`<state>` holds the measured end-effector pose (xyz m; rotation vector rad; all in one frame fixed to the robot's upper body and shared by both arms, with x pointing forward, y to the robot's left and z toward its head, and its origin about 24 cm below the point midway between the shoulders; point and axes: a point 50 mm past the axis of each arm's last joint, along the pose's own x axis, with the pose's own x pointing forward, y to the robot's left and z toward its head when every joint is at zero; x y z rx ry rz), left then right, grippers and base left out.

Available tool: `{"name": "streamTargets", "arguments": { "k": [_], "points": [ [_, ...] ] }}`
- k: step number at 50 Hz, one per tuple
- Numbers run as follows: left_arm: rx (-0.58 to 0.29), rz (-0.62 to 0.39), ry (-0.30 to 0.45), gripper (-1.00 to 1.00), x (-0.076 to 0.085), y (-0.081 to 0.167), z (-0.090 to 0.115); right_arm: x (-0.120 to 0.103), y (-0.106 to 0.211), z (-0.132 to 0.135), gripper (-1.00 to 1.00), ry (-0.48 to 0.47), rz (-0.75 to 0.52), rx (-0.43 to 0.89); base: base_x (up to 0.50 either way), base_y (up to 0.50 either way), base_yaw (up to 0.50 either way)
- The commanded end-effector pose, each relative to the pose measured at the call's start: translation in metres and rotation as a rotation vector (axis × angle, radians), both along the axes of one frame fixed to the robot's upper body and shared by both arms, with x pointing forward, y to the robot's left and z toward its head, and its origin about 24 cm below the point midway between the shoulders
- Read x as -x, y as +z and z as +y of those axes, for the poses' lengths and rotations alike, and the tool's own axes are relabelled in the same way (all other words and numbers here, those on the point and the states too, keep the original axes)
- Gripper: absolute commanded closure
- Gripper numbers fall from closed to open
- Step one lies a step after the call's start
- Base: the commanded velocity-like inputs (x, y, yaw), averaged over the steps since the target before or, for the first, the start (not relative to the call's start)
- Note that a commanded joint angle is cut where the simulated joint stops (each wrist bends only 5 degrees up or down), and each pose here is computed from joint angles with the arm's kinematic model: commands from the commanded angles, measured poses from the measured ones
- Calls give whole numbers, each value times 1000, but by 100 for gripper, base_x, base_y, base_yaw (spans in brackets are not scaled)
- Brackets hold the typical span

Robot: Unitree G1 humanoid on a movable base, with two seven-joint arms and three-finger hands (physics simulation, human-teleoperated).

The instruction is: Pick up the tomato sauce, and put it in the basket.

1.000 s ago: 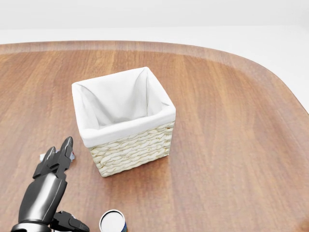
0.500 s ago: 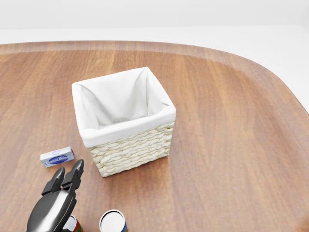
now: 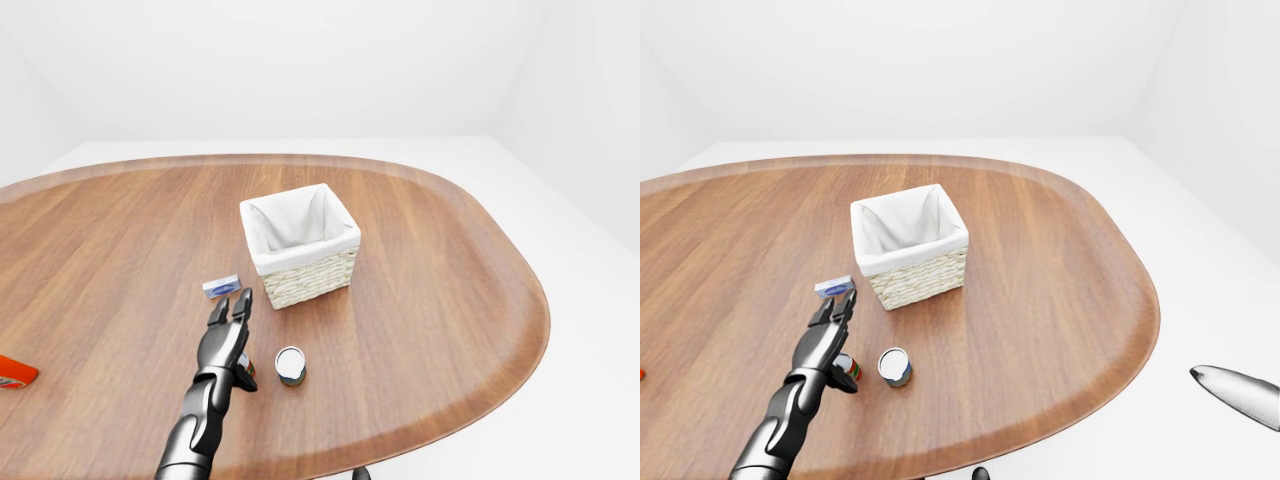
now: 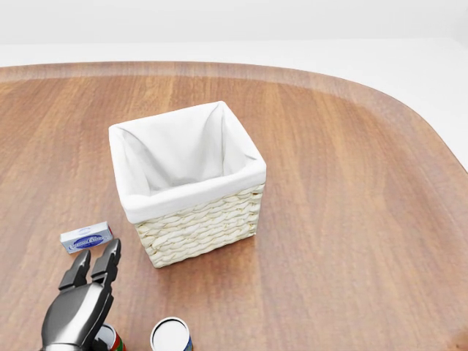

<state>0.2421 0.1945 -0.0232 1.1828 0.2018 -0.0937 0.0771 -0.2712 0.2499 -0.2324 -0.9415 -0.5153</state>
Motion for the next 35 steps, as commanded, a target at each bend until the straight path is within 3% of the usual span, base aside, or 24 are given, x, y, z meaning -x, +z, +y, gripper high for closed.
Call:
{"name": "streamTargets", "arguments": {
  "k": [1, 35],
  "points": [
    [-35, -19, 12, -100, -5, -3, 4, 0, 0, 0, -100, -2, 1, 0, 0, 0, 0],
    [-57, 36, -6, -100, 2, -13, 3, 1, -2, -1, -100, -8, 9, -6, 0, 0, 0]
  ]
}}
